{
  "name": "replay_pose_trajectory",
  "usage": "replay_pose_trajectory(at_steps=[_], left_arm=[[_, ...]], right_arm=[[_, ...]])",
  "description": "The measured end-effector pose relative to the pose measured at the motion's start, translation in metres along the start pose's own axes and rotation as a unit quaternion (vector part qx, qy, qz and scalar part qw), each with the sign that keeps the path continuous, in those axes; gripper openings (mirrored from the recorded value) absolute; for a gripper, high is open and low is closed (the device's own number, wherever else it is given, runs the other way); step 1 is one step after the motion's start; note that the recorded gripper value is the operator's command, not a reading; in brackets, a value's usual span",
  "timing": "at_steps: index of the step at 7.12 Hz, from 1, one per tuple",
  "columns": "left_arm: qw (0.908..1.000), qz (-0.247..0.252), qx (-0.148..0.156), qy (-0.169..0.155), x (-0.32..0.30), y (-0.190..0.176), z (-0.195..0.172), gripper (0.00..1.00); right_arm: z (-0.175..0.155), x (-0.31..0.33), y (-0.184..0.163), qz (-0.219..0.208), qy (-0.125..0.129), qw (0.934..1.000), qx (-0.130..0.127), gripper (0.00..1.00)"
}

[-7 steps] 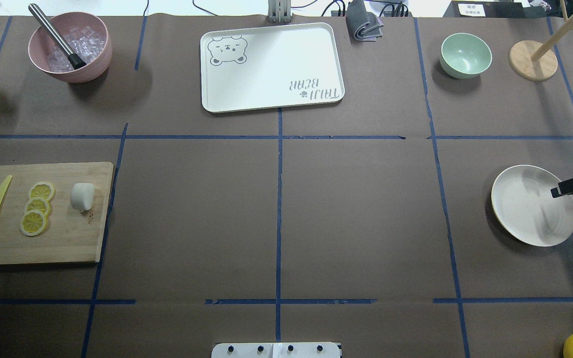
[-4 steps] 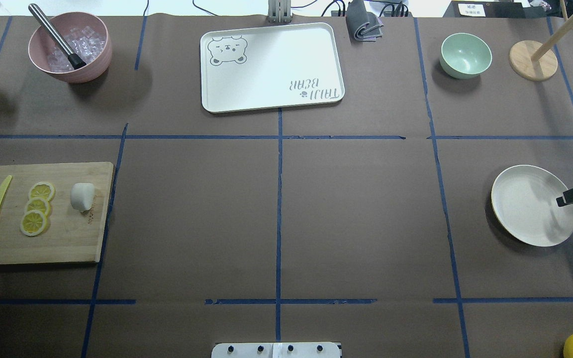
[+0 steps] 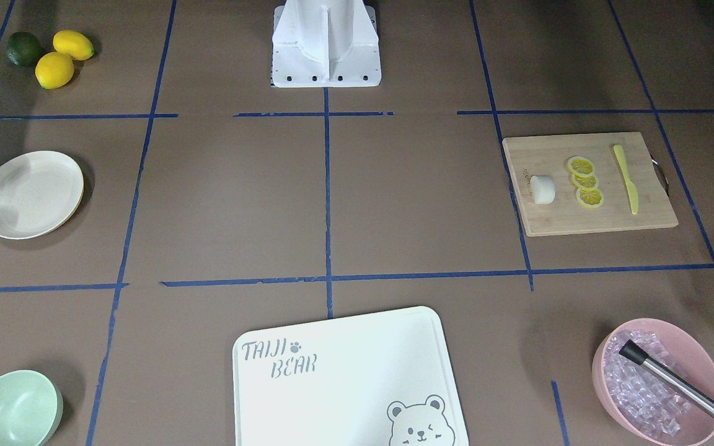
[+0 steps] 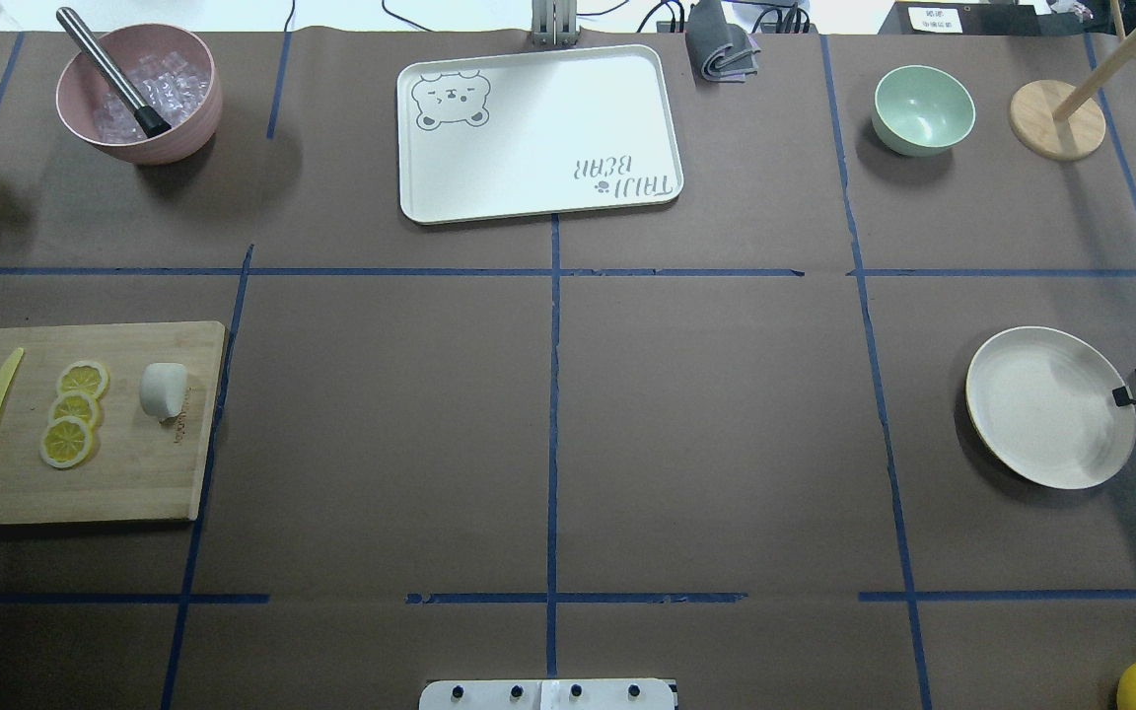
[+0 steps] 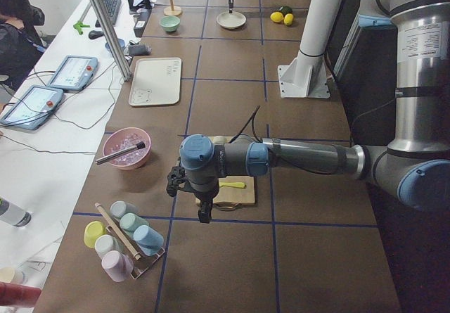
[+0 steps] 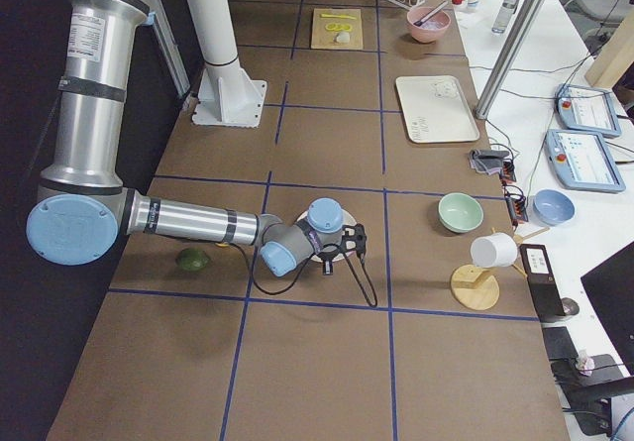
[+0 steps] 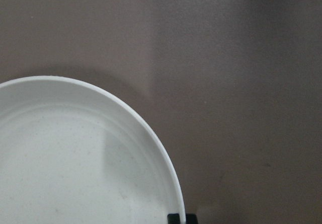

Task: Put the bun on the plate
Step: 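Grasp the rim of the white plate with the right gripper, then slide the white plate with the right gripper to the table centre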

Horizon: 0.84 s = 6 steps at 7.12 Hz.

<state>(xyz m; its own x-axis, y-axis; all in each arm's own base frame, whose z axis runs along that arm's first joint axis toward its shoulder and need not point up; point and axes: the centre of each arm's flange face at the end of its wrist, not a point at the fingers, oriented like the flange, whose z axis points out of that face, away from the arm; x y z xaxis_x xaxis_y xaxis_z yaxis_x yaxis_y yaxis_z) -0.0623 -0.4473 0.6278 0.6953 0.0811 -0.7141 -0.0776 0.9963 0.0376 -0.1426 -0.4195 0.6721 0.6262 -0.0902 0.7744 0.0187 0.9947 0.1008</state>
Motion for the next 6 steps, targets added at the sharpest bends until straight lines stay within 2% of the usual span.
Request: replay_pose_trajectory(at_steps=[3,6], left_arm=[[1.0,0.0,0.0,0.001,0.0,0.0,0.0,1.0],[1.0,-0.004,-0.003,0.001,-0.002,0.001,0.002,1.0]], right_arm=[[-0.002,-0.087,-0.057,0.009,-0.04,0.999,0.017,0.0],[0.017,-0.269,-0.097,0.073,-0.109,0.9913,0.01,0.0]])
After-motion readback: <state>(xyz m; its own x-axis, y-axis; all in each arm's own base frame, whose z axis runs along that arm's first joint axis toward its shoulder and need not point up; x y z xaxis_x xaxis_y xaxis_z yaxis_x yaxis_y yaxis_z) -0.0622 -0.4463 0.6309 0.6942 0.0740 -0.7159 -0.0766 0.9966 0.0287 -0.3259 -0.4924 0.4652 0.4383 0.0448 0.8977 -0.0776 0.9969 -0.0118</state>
